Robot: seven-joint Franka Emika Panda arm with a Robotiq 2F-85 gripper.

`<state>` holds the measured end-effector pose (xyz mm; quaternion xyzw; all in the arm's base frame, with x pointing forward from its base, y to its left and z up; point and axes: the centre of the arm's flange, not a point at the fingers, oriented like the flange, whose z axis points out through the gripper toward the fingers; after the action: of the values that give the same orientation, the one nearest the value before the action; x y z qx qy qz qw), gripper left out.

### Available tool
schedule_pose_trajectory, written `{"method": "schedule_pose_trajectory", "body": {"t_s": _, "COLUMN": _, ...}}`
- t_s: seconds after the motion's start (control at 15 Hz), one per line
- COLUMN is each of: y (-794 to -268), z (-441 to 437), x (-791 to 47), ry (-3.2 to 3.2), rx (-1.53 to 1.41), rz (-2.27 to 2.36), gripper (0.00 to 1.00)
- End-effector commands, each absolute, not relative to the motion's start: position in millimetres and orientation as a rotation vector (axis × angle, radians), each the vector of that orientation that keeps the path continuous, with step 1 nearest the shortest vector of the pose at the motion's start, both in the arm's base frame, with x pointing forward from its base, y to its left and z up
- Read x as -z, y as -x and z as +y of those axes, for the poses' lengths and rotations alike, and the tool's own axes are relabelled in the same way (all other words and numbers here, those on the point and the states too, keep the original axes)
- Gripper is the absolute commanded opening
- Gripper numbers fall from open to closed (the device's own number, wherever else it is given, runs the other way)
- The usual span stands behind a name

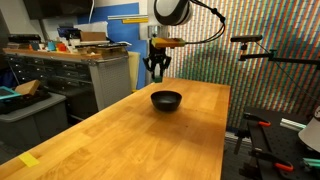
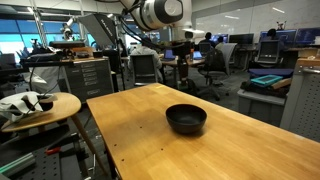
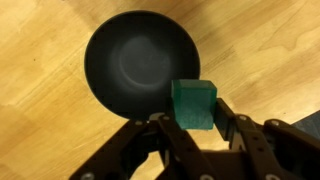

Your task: Put the green block in the black bowl

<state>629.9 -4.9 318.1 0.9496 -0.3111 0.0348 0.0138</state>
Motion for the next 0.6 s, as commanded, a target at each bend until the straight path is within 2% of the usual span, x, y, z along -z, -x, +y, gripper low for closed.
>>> {"method": "schedule_pose_trajectory", "body": {"t_s": 0.0, "y": -624, "z": -20, "x": -316, "ry": -2.914, "rx": -0.083, "rz": -1.017, "gripper": 0.17}}
{"method": "schedule_pose_trajectory", "body": {"t_s": 0.53, "y": -616, "z": -42, "x": -261, "ry": -2.877, "rx": 0.016, "rz": -1.054, "gripper": 0.17}}
